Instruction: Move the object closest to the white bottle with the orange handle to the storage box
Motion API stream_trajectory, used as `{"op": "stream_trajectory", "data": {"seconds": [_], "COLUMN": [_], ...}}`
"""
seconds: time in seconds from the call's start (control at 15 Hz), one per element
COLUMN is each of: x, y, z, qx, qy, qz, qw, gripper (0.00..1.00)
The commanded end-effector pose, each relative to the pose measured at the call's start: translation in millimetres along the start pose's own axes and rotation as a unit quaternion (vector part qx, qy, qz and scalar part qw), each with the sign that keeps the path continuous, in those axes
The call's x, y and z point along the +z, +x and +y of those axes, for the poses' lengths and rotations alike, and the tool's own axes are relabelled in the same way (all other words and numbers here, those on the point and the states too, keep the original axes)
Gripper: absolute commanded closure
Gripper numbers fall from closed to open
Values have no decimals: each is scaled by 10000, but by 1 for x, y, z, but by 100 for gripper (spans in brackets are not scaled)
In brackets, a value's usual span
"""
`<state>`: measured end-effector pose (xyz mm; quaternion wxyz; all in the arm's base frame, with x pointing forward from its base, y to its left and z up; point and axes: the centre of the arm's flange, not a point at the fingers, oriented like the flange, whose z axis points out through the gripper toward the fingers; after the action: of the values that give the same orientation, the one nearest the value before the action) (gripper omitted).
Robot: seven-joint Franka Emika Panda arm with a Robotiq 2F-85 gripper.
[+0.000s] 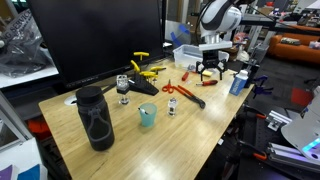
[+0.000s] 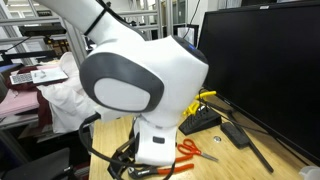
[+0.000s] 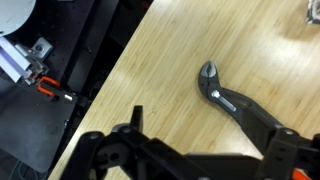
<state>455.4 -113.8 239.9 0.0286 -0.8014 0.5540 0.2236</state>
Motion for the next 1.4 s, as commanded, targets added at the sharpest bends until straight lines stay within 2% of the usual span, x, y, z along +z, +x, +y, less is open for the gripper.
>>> {"op": "stream_trajectory", "data": {"seconds": [0.0, 0.6, 0.8, 1.0, 1.13, 1.2, 1.33], "x": [3, 7, 5, 5, 11, 14, 21], "y": [11, 11, 30, 55, 66, 72, 80], "z": [3, 1, -1, -2, -1, -1, -1], "qx": [241, 246, 717, 1391, 1829, 2088, 2595], "qy": [93, 64, 586, 1118, 1245, 1275, 1282], "qz": [-63, -75, 40, 312, 545, 792, 1028], "qw": [9996, 9996, 9957, 9835, 9737, 9664, 9517], "gripper": [0, 0, 0, 0, 0, 0, 0]}}
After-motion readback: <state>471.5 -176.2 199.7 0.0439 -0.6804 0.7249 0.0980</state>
